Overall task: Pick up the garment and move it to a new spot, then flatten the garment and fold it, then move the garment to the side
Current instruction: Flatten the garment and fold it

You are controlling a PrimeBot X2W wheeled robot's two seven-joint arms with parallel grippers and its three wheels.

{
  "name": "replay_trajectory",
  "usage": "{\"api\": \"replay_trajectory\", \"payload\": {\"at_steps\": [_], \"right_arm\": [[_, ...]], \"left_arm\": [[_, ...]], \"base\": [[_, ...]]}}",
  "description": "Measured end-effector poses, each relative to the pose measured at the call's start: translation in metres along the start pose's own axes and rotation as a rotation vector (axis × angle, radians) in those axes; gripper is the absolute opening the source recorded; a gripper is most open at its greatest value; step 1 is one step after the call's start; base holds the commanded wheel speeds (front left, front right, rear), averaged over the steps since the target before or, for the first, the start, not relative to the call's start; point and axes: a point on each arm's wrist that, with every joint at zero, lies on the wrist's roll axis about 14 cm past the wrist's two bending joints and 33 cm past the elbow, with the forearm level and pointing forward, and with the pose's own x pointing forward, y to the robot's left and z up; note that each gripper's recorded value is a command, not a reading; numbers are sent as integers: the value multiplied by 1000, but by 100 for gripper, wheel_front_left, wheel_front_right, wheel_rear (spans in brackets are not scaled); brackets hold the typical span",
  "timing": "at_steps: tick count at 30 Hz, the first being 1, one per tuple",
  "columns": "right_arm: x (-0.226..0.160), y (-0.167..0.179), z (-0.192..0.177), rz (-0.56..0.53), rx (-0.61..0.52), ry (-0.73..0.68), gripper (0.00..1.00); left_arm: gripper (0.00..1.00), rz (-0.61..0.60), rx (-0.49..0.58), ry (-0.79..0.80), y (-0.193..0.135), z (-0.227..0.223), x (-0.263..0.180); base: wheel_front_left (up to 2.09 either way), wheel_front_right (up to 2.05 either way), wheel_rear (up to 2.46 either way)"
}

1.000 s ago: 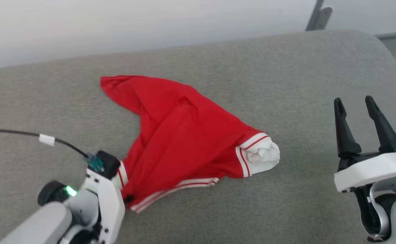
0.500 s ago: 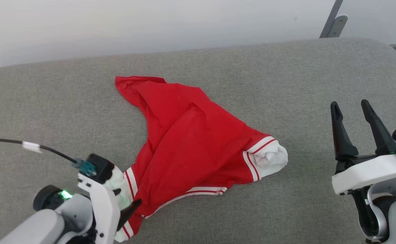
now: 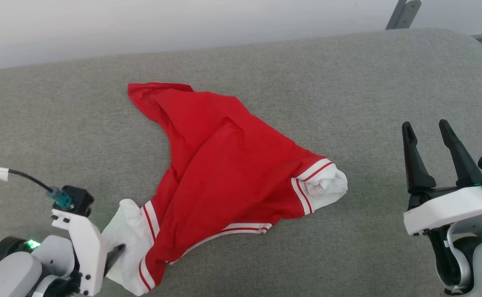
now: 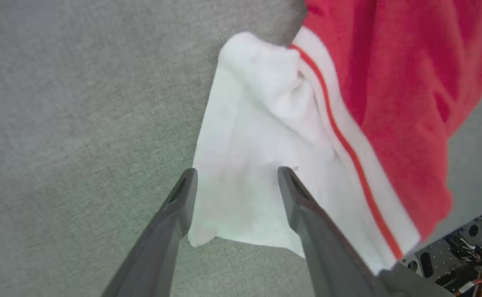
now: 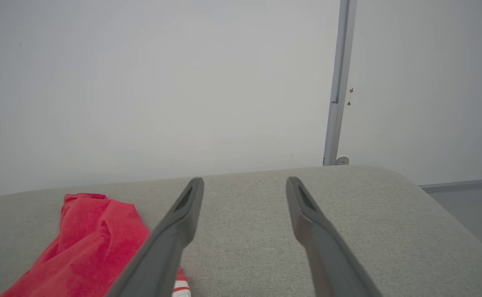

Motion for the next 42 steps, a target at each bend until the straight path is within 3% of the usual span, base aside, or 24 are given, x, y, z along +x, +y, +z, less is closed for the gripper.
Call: {"api": "replay_trajectory", "payload": {"at_steps": [10, 11, 12, 19, 24, 28, 31, 42], "right_arm": [[0, -7, -9, -19, -1, 34, 100], [0, -7, -10, -19, -1, 37, 100], [0, -7, -11, -19, -1, 39, 100], [0, -9, -11, -27, 0, 45, 100], [-2, -13, -13, -38, 1, 55, 100], [-3, -12, -18, -37, 5, 85, 100], [-8, -7, -35, -22, 16, 170, 100], [-22, 35, -110, 193, -22, 580, 100]], "left_arm": [[100, 31, -64, 124, 11, -26, 23], [41, 24, -65, 136, 11, -27, 25], [0, 23, -65, 143, 12, -27, 25], [0, 67, -94, 70, 30, -15, 24], [0, 186, -116, 19, 71, -8, 6], [0, 220, -129, 5, 83, -9, -3], [0, 220, -142, 6, 82, -15, -5], [0, 173, -170, 6, 66, -23, 2]], "base": [[0, 0, 0], [0, 0, 0], [0, 0, 0], [0, 0, 0], [0, 0, 0], [0, 0, 0], [0, 0, 0], [0, 0, 0]]}}
